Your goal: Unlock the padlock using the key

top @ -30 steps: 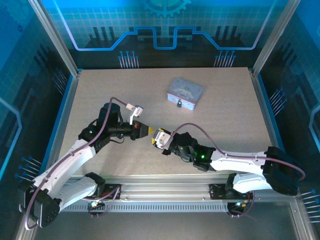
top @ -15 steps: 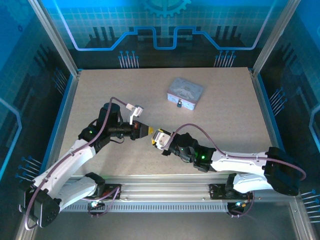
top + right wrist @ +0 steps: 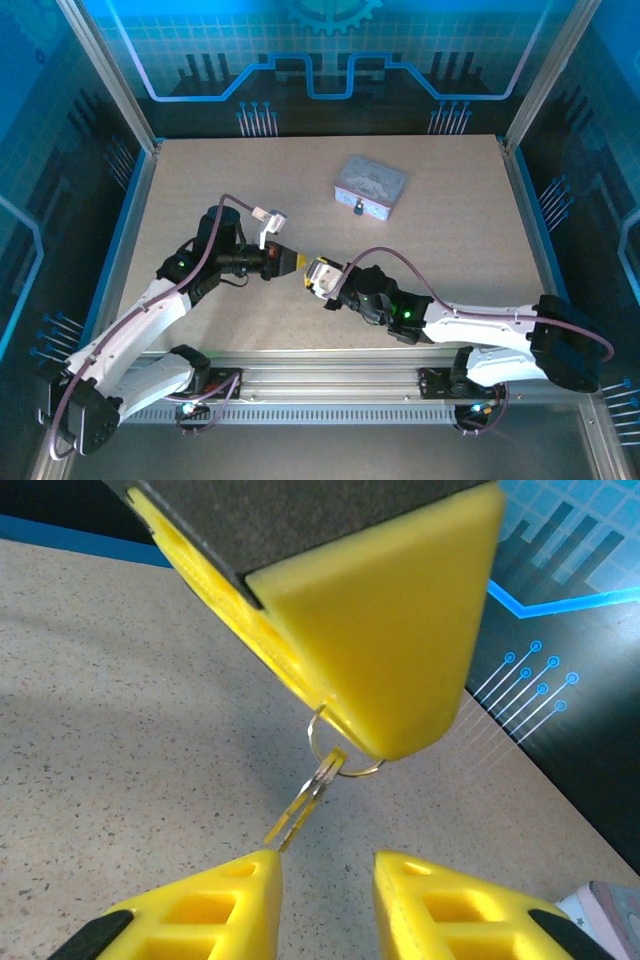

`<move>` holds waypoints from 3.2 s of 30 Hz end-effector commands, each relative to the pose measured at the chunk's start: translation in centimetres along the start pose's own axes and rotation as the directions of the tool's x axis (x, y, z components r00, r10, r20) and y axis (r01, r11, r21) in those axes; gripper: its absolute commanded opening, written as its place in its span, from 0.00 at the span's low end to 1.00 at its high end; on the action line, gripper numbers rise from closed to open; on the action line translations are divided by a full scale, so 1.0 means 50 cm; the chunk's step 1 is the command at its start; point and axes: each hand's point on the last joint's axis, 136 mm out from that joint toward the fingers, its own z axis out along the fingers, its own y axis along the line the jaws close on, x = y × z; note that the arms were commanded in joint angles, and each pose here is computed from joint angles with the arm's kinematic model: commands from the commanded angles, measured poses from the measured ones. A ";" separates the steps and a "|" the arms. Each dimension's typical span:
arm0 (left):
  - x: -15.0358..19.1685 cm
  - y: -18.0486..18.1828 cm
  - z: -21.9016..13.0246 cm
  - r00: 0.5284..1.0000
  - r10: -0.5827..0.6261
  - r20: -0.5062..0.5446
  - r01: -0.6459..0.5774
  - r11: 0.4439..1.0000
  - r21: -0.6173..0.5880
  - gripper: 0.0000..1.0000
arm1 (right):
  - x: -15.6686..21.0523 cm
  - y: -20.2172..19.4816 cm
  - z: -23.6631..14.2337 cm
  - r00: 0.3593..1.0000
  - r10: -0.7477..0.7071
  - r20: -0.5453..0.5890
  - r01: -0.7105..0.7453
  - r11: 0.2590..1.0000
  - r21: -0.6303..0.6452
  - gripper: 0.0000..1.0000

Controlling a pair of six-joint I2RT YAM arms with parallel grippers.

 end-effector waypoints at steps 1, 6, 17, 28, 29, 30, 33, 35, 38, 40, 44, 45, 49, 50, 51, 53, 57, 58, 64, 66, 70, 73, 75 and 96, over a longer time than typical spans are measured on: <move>0.014 -0.001 -0.005 0.999 -0.029 -0.017 0.029 0.999 0.013 0.00 | -0.054 -0.016 -0.010 0.997 -0.001 0.073 -0.001 1.000 0.031 0.30; 0.015 0.002 -0.003 0.999 -0.031 -0.017 0.031 0.999 0.009 0.00 | -0.054 -0.012 -0.009 0.997 -0.003 0.073 0.002 1.000 0.021 0.30; 0.013 -0.001 -0.005 0.999 -0.030 -0.016 0.030 0.999 0.010 0.00 | -0.052 -0.008 -0.002 0.998 0.000 0.069 -0.001 1.000 0.015 0.34; 0.016 0.002 -0.005 0.999 -0.033 -0.019 0.033 0.999 0.007 0.00 | -0.049 -0.006 0.001 0.998 0.003 0.065 -0.004 1.000 0.015 0.36; 0.017 0.002 -0.005 0.999 -0.033 -0.019 0.034 0.999 0.007 0.00 | -0.049 -0.007 0.002 0.998 0.002 0.064 -0.003 1.000 0.016 0.36; 0.017 0.001 -0.005 0.999 -0.035 -0.019 0.035 0.999 0.009 0.00 | -0.048 -0.007 0.002 0.998 0.002 0.063 -0.004 1.000 0.017 0.36; 0.017 0.000 -0.006 0.999 -0.032 -0.018 0.032 0.999 0.009 0.00 | -0.047 -0.007 0.002 0.998 0.002 0.063 -0.003 1.000 0.018 0.36; 0.017 0.000 -0.006 0.999 -0.033 -0.019 0.033 0.999 0.011 0.00 | -0.047 -0.008 0.002 0.998 0.001 0.062 -0.002 1.000 0.021 0.35; 0.018 -0.001 -0.006 0.999 -0.036 -0.021 0.036 0.999 0.012 0.00 | -0.047 -0.012 0.003 0.998 0.002 0.062 -0.004 1.000 0.031 0.32; 0.018 -0.002 -0.006 0.999 -0.037 -0.021 0.038 0.999 0.015 0.00 | -0.049 -0.013 0.002 0.998 0.003 0.065 -0.005 0.999 0.035 0.31; 0.019 -0.001 -0.006 0.999 -0.039 -0.021 0.040 0.999 0.015 0.00 | -0.056 -0.015 0.001 0.997 0.007 0.076 -0.010 0.999 0.035 0.30; 0.019 -0.002 -0.006 0.999 -0.040 -0.020 0.040 0.999 0.016 0.00 | -0.056 -0.014 0.002 0.997 0.010 0.076 -0.012 0.999 0.033 0.30; 0.020 0.000 -0.005 0.999 -0.044 -0.020 0.044 0.999 0.014 0.00 | -0.059 -0.015 -0.001 0.996 0.017 0.082 -0.020 0.999 0.032 0.23; 0.021 0.001 -0.006 0.999 -0.043 -0.019 0.044 0.999 0.013 0.00 | -0.058 -0.014 -0.001 0.997 0.019 0.081 -0.022 0.999 0.029 0.22; 0.021 0.001 -0.005 0.999 -0.044 -0.019 0.044 0.999 0.012 0.00 | -0.057 -0.014 -0.001 0.997 0.018 0.078 -0.020 0.999 0.031 0.19; 0.021 0.001 -0.007 0.999 -0.042 -0.018 0.042 0.999 0.011 0.00 | -0.055 -0.017 -0.002 0.997 0.020 0.070 -0.023 0.999 0.038 0.12; 0.022 0.000 -0.010 0.999 -0.038 -0.013 0.038 0.999 0.005 0.00 | -0.050 -0.022 -0.005 0.998 0.000 0.057 -0.003 0.999 0.049 0.00; 0.023 0.001 -0.011 0.999 -0.036 -0.011 0.036 0.999 0.003 0.00 | -0.049 -0.023 -0.006 0.999 -0.014 0.051 0.011 0.998 0.054 0.00; 0.020 0.002 -0.023 0.999 -0.031 0.011 0.031 0.999 -0.022 0.30 | -0.048 -0.028 -0.005 0.987 -0.163 0.002 0.162 0.986 0.049 0.00; 0.015 0.005 -0.033 0.999 -0.043 0.031 0.044 0.998 -0.043 0.44 | -0.045 -0.028 -0.001 0.974 -0.225 -0.018 0.226 0.973 0.048 0.00; 0.009 -0.002 -0.049 0.995 -0.076 0.070 0.077 0.997 -0.020 0.50 | -0.042 -0.028 0.006 0.944 -0.329 -0.035 0.330 0.943 0.040 0.00; 0.009 -0.008 -0.048 0.991 -0.114 0.072 0.112 0.993 0.024 0.49 | -0.046 -0.021 0.012 0.928 -0.372 -0.032 0.373 0.928 0.016 0.00; 0.009 -0.003 -0.044 0.984 -0.168 0.065 0.165 0.985 0.043 0.46 | -0.044 -0.019 0.016 0.915 -0.403 -0.029 0.403 0.915 0.018 0.00; 0.036 0.078 -0.023 0.826 -0.553 0.108 0.560 0.827 -0.049 0.31 | -0.062 -0.022 0.063 0.903 -0.429 0.013 0.428 0.902 0.064 0.00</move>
